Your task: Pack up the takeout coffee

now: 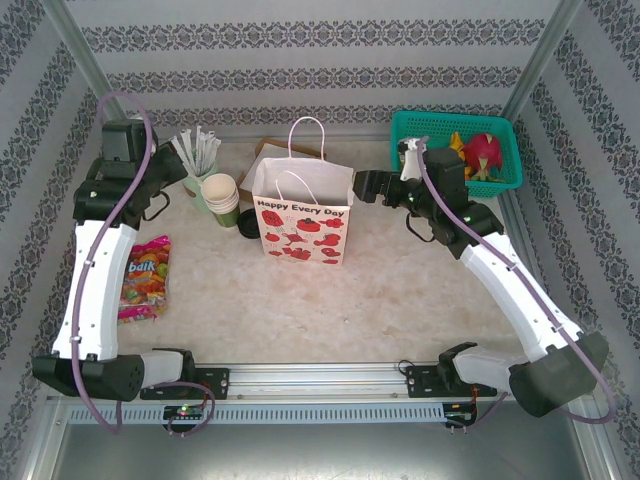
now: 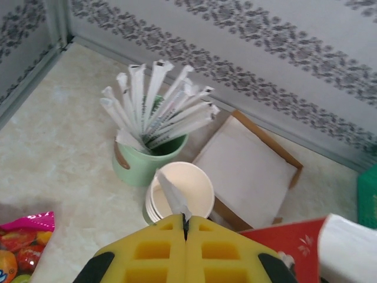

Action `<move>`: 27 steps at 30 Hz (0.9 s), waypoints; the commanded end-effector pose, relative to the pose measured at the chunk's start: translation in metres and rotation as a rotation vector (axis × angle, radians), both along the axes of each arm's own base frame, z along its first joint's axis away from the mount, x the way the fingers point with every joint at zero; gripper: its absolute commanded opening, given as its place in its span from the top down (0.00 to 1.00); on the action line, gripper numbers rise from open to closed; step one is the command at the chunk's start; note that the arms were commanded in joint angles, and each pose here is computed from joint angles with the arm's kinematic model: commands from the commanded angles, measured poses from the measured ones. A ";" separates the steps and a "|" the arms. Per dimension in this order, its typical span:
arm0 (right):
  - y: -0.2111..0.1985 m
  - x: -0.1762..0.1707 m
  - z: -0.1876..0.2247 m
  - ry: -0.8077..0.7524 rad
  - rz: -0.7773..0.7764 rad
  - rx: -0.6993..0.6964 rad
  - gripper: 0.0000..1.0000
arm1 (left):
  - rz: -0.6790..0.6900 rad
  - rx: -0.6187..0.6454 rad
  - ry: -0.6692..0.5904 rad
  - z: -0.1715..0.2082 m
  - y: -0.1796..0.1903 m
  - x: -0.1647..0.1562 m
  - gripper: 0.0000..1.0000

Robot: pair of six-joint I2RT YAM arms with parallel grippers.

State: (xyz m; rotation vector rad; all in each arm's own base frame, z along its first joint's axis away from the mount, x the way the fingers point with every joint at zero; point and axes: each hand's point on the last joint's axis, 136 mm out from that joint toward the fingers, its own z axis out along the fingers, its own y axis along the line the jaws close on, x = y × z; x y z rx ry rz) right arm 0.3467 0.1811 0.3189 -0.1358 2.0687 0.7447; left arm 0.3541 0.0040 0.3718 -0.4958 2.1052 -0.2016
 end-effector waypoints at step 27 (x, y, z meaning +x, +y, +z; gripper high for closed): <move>0.000 -0.006 0.027 -0.071 0.028 0.008 0.02 | -0.705 0.241 -0.199 0.108 -0.132 -0.038 1.00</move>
